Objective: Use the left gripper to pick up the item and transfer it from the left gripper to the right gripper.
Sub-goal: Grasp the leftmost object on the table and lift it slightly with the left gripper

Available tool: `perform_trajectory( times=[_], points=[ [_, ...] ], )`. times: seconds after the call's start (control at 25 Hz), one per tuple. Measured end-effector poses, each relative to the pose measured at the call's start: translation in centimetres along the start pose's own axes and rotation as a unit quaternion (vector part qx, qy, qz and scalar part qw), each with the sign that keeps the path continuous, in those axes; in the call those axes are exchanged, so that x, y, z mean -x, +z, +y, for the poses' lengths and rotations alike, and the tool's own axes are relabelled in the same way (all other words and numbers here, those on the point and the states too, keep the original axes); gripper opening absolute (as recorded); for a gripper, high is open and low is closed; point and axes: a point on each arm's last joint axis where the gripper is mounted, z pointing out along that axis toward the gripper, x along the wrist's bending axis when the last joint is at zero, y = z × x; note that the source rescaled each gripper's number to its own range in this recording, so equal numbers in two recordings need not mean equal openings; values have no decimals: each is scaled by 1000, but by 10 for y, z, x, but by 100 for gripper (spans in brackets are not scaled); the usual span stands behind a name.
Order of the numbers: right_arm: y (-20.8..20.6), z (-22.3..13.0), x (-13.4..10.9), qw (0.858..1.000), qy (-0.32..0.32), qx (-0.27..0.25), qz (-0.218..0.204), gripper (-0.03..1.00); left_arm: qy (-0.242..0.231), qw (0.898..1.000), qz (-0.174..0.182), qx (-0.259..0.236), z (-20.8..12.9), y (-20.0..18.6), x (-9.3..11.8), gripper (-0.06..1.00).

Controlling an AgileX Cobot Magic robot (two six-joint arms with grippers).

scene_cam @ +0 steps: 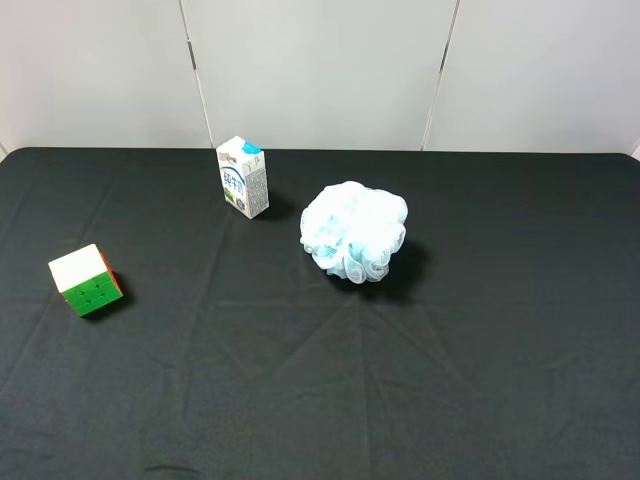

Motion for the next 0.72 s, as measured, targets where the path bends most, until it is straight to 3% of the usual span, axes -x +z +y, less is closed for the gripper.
perform_trajectory(
  times=[0.72],
  points=[
    [0, 0, 0, 1000, 0, 0, 0, 100, 0, 1000, 0, 0, 0, 0, 0, 100]
  ],
)
